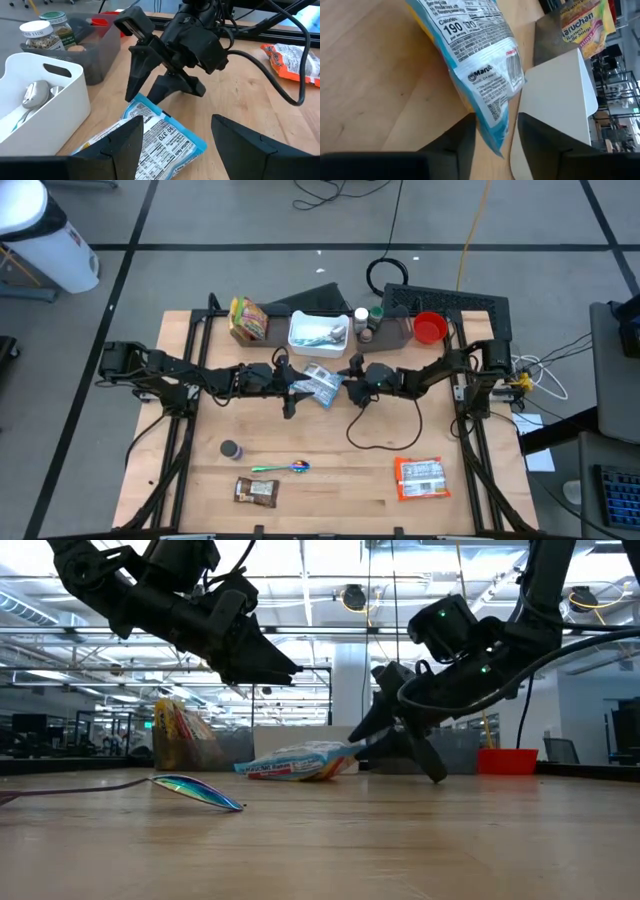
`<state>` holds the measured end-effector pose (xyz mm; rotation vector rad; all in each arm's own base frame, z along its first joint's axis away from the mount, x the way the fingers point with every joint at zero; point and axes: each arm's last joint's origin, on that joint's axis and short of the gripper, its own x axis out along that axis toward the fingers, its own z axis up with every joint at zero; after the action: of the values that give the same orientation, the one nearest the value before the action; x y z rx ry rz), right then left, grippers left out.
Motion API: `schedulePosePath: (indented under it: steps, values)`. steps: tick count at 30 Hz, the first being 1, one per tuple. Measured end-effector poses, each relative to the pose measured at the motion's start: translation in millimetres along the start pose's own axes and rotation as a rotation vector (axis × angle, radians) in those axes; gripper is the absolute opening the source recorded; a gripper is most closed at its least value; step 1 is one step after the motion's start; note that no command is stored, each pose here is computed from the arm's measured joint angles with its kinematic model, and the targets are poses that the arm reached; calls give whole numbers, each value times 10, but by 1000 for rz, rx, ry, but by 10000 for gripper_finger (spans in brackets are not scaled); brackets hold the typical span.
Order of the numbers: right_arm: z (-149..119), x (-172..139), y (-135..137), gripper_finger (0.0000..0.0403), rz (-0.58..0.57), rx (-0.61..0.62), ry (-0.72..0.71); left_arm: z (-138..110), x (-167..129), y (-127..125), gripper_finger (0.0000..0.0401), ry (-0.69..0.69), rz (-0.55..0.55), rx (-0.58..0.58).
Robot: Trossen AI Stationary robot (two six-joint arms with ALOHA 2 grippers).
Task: Pick & Place Food Item
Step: Put the blue noodle pack into the left black bin
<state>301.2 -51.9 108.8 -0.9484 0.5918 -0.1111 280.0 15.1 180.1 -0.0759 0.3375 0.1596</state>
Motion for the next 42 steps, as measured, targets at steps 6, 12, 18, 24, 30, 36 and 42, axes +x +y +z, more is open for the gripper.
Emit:
schedulePosePath:
  steps: [6, 12, 18, 24, 30, 36, 42]
  values:
    - [-2, 0, 1, 86, 2, 34, 0, 0, 0, 0, 244, 0, 0, 0]
    - [1, -1, 5, 12, 3, 43, -1, -1, 0, 0, 244, 1, 0, 0]
    - [44, -42, -56, 3, -21, 131, -23, 1, 0, 0, 244, -1, 1, -1]
    - [222, -273, -306, 1, -60, 256, -78, 57, 15, 3, 244, -11, 3, 11]
    - [462, -558, -730, 0, -9, 351, 59, 505, 61, -40, 244, 96, 8, 158]
    - [728, -698, -1157, 0, 108, 428, 190, 1237, -27, -59, 244, 162, 39, 194]
    - [861, -686, -1297, 0, 170, 425, 134, 1699, -180, 0, 244, 138, 73, 39]
